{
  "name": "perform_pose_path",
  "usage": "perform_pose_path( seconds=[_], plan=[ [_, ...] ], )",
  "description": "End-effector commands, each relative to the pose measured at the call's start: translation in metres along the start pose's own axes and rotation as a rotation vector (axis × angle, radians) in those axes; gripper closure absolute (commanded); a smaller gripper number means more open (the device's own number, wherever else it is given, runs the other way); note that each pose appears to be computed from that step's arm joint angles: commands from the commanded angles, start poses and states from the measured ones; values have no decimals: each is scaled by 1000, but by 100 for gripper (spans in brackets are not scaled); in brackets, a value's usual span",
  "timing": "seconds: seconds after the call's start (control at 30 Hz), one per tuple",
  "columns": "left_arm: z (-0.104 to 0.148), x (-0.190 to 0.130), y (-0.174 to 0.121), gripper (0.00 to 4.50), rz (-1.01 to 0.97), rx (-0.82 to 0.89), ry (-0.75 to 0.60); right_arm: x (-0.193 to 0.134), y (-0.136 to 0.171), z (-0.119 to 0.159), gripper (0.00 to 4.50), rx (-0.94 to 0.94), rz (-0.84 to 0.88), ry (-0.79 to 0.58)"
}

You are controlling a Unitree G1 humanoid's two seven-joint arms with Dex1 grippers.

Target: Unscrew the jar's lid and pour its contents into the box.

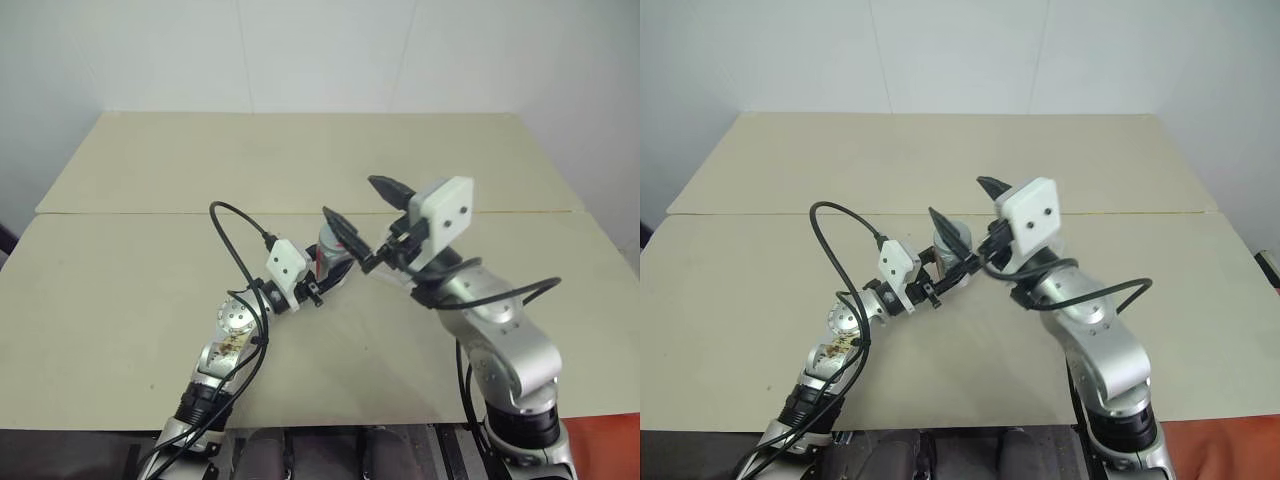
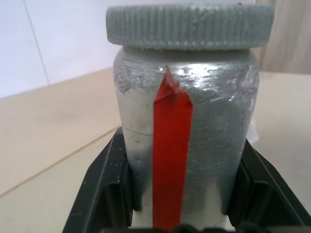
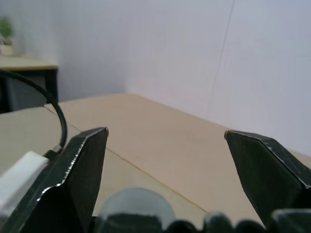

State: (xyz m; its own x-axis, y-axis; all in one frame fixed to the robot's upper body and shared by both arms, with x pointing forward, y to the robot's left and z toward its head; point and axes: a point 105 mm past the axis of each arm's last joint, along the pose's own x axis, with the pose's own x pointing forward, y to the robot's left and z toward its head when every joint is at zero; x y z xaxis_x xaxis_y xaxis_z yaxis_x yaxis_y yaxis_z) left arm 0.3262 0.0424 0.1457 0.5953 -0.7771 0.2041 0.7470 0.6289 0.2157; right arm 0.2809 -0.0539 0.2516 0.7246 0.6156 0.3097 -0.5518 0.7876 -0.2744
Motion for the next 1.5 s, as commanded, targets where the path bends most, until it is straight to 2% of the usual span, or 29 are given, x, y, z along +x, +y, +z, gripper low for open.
perform_pose_path(
  seconds=[0.03, 0.3, 1.03, 1.13, 1.23, 1.5],
  plan=[
    [18, 8, 3, 251, 12, 43, -70, -3, 8, -4, 4, -41, -84, 26],
    [21, 6, 5, 251, 14, 48, -73, 3, 13, -20, 4, -22, -153, 75],
    [22, 5, 6, 251, 27, 42, -77, 9, 14, -26, 4, 60, -153, 94],
    [22, 6, 6, 251, 26, 42, -78, 9, 12, -29, 63, 70, -163, 105],
    [22, 6, 6, 251, 25, 42, -79, 8, 11, -31, 167, 62, -165, 117],
    [22, 7, 5, 251, 16, 39, -78, 8, 4, -30, 172, 60, -193, 116]
  ],
)
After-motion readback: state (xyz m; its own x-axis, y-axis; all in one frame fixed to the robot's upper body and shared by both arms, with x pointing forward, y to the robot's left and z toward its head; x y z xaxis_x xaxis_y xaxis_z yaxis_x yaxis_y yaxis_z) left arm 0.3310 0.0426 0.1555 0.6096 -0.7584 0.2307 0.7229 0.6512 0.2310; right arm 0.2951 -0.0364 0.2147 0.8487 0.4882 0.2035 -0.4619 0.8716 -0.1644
